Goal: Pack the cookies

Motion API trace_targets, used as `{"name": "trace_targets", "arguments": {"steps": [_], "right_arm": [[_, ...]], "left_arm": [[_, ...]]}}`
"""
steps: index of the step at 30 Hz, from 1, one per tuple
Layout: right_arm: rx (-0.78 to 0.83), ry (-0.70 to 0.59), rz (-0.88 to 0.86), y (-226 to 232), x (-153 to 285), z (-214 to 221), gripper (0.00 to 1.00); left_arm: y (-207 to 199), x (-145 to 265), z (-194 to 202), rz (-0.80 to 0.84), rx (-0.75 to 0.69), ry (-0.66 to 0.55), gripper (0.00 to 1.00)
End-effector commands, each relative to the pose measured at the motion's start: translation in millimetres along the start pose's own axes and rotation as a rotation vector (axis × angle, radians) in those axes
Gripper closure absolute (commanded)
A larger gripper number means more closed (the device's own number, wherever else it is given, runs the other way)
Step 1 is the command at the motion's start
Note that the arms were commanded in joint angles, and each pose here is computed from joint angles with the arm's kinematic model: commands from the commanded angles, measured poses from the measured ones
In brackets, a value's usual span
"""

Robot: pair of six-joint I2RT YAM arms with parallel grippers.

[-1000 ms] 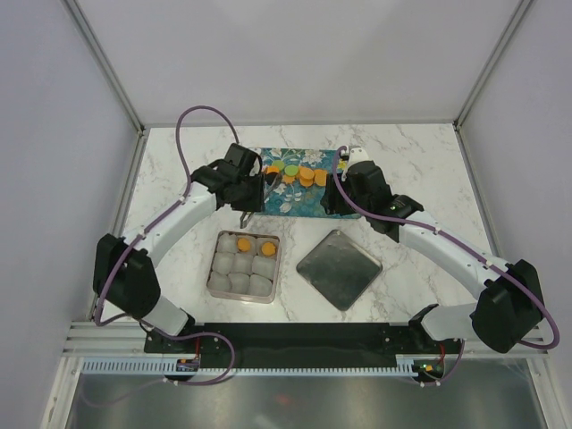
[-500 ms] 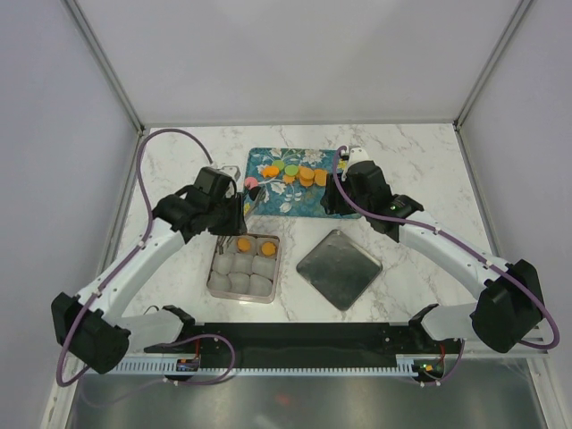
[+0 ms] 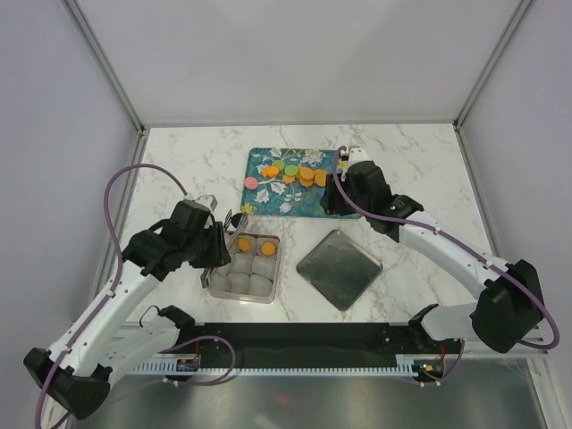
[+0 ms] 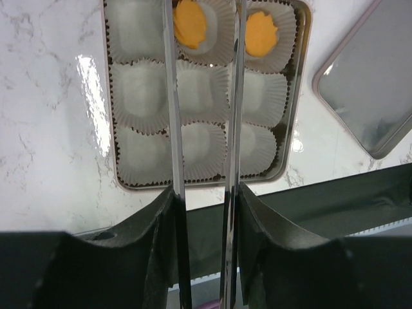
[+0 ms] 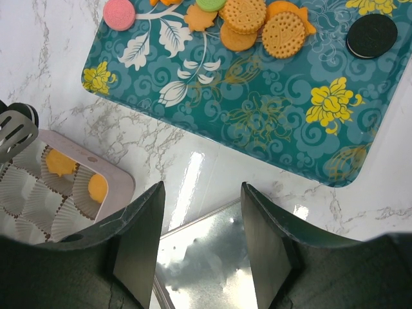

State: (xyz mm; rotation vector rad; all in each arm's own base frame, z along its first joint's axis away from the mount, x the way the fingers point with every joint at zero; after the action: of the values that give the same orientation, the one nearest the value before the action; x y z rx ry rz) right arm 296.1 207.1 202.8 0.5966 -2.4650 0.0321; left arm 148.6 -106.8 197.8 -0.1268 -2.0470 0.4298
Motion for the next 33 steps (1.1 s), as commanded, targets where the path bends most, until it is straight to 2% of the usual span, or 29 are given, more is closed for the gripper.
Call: {"name": "trace_targets", "arguments": {"steps": [1,16,33], "right_arm": [[0.0,-0.049,-0.021,3.9,1.3,-12.0,0.41],[-0.003,-0.04,-0.029,4.7,-3.6,-8.9,0.41],[-0.003,-0.032,-0.037,6.1,-5.5,-6.5,0.41]], "left_arm": [[4.5,9.5,8.6,0.001,0.068,-0.011,0.62],[25.8,16.4,34.1,-0.04,0.132,0.012,0.62],[32.6,12.7,36.0,-0.077,0.138,0.006,0.61]]}}
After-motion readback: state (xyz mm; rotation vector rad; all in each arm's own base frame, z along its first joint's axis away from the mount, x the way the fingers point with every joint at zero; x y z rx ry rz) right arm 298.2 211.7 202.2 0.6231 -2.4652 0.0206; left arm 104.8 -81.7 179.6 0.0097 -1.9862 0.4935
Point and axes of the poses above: each gripper's point midway between its finger pads, its own x axis back along the fingers, its own y axis along the line the jaws close on, z = x × y, the point moved 4 cm from there along x, back along the fingers, and after that the axes turned 11 degrees about x, right-handed, at the moved point
